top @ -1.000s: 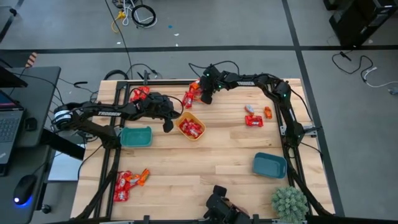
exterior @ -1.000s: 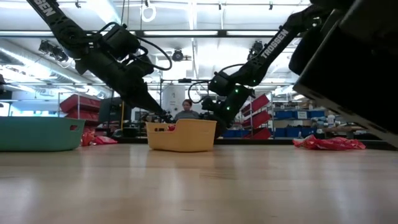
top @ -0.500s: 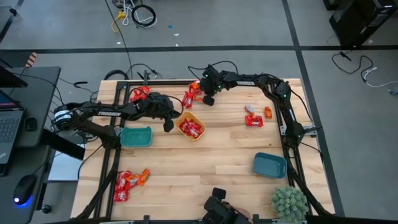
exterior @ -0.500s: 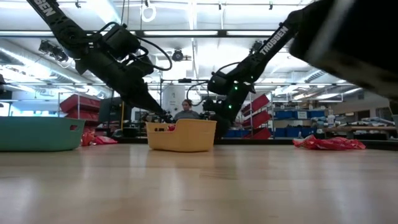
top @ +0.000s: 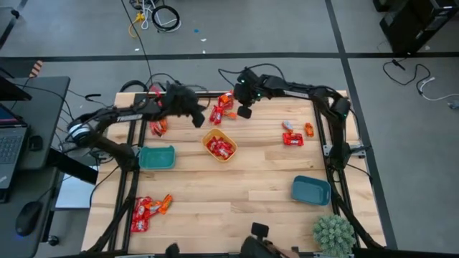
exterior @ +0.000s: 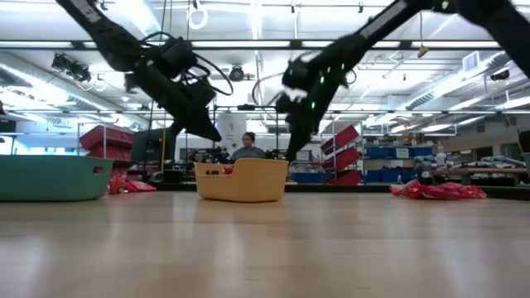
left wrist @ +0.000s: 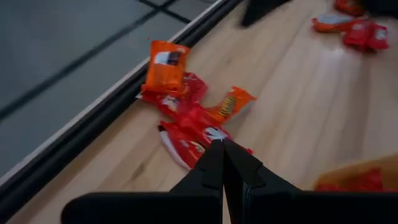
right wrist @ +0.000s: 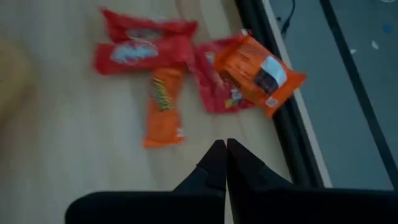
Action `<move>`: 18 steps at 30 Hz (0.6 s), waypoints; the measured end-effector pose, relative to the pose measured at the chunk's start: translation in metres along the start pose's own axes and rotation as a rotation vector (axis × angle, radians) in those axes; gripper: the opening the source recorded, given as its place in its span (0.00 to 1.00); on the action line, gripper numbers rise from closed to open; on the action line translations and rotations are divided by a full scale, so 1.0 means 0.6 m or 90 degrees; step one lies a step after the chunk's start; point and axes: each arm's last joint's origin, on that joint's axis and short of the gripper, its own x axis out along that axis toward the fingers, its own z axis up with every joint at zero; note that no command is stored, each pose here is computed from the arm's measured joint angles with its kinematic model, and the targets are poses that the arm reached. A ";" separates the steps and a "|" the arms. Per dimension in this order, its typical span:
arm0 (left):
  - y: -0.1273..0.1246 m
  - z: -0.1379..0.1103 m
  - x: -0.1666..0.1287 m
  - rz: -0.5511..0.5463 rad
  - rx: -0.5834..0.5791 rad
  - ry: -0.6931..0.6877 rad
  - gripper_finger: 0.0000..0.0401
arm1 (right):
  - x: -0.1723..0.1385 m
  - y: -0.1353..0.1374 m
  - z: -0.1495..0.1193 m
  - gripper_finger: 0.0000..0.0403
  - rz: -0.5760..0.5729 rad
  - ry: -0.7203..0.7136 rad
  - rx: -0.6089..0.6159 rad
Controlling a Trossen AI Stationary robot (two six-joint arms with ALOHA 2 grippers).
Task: Sort candy
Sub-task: Put the red candy into the yellow bin
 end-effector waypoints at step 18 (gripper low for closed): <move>0.122 0.070 0.193 0.024 -0.040 0.217 0.00 | -0.104 0.070 -0.057 0.00 -0.006 -0.131 0.050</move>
